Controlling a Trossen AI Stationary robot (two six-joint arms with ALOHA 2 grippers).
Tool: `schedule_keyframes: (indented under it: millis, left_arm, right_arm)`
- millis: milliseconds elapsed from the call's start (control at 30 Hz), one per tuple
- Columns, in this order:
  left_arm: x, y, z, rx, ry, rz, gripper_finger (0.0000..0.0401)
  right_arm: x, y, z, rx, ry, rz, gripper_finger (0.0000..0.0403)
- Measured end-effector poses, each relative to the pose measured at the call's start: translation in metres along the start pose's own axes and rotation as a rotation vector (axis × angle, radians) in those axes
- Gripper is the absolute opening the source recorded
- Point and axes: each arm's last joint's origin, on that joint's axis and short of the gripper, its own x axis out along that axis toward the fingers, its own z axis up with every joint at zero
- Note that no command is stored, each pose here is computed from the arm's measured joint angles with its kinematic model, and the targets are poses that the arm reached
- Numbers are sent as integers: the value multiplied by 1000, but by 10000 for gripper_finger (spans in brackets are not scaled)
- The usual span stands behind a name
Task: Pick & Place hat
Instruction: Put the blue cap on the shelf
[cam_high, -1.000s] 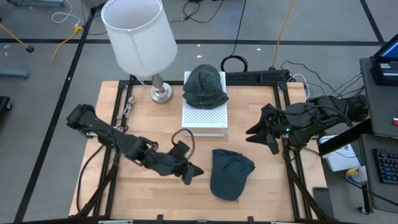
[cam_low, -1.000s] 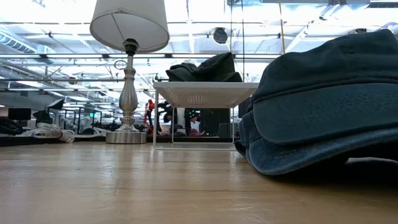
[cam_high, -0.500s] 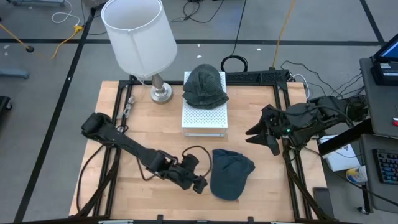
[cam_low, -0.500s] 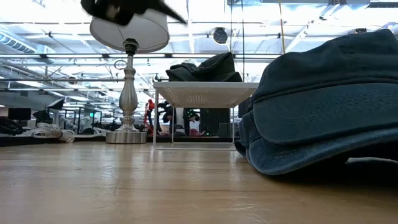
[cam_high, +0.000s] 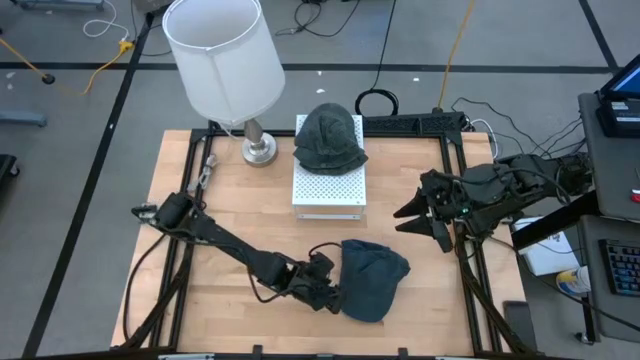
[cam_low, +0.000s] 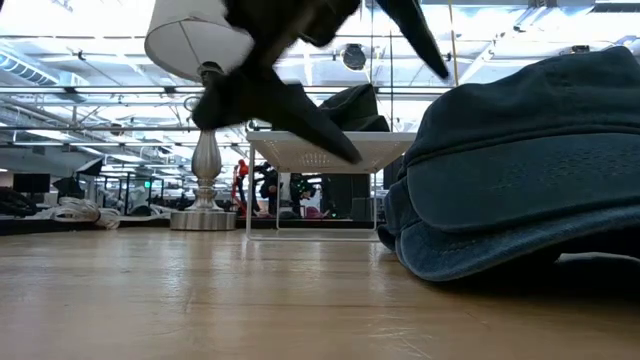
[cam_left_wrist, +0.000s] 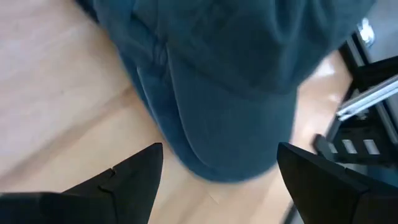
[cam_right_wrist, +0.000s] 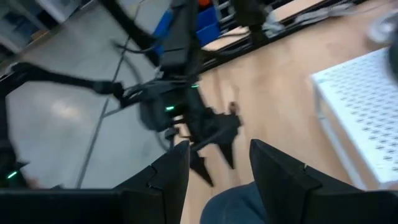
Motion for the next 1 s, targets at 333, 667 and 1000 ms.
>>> schedule_keyframes:
  millis: [333, 667, 1000]
  left_arm:
    - [31, 17, 2, 113, 3, -15, 321]
    - [39, 34, -9, 119, -104, -301, 321]
    - [40, 34, -3, 165, -88, -353, 320]
  right_arm:
    - [-1, 5, -2, -47, 95, 159, 164]
    - [-4, 5, -3, -65, 99, 183, 164]
    - [-4, 5, -3, -68, 97, 181, 164]
